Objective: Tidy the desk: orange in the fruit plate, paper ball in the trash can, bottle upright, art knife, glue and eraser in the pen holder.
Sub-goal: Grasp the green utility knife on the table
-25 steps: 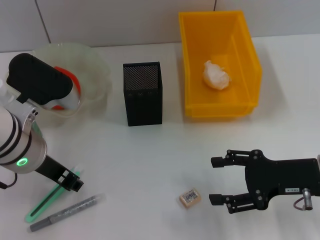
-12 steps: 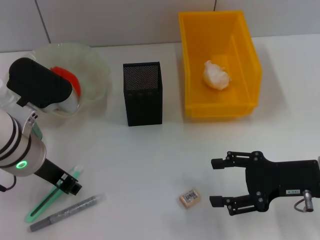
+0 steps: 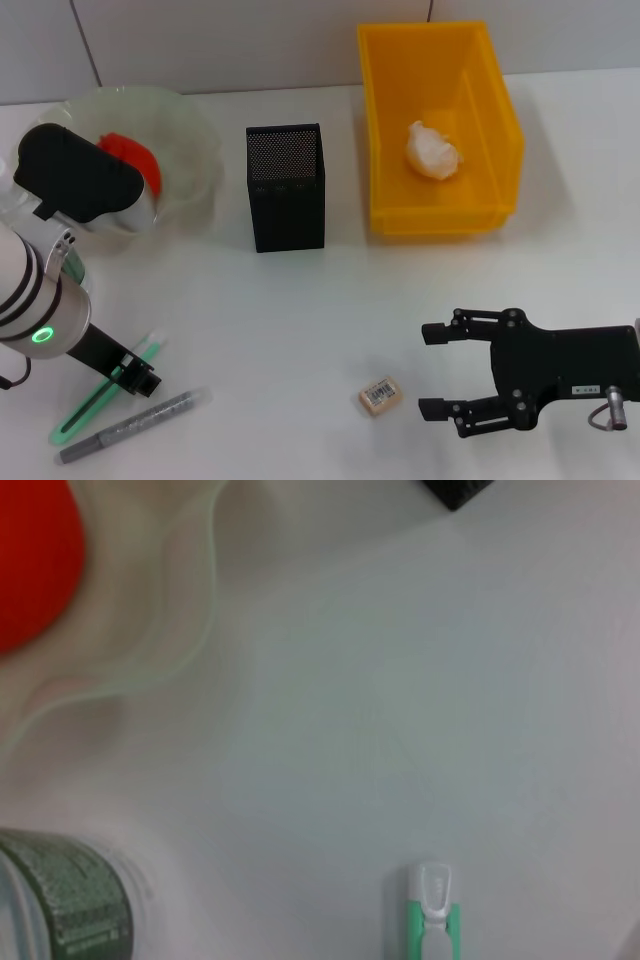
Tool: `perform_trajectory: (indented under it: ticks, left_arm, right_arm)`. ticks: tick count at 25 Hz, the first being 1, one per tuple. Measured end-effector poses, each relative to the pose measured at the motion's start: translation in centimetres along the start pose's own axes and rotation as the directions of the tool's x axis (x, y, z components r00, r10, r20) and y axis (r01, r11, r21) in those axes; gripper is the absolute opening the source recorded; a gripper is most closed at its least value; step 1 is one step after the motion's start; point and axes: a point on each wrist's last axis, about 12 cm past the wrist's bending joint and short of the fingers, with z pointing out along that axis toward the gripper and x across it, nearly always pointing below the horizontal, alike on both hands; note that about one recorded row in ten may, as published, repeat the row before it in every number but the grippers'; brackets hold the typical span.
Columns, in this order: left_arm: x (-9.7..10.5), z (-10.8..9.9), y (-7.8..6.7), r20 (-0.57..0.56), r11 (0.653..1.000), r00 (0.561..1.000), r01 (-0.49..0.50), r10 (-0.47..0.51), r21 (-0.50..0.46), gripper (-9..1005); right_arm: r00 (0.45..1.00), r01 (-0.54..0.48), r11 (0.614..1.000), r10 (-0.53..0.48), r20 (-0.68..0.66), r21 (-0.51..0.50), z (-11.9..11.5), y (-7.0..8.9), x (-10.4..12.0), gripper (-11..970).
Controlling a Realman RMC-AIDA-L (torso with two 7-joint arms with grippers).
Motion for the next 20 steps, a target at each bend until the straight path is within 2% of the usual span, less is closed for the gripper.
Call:
perform_trajectory:
  ticks: [9, 20]
  left_arm:
    - [-0.2, 0.0, 0.01, 0.012, 1.0, 1.0, -0.001, 0.0, 0.001, 483]
    - [-0.21, 0.21, 0.0, 0.006, 1.0, 1.0, -0.024, 0.024, 0.004, 191]
  right_arm:
    - [1.0, -0.003, 1.0, 0.003, 0.007, -0.006, -0.08, 0.15, 0.01, 837]
    - [1.0, -0.003, 1.0, 0.003, 0.007, -0.01, -0.08, 0.23, 0.03, 837]
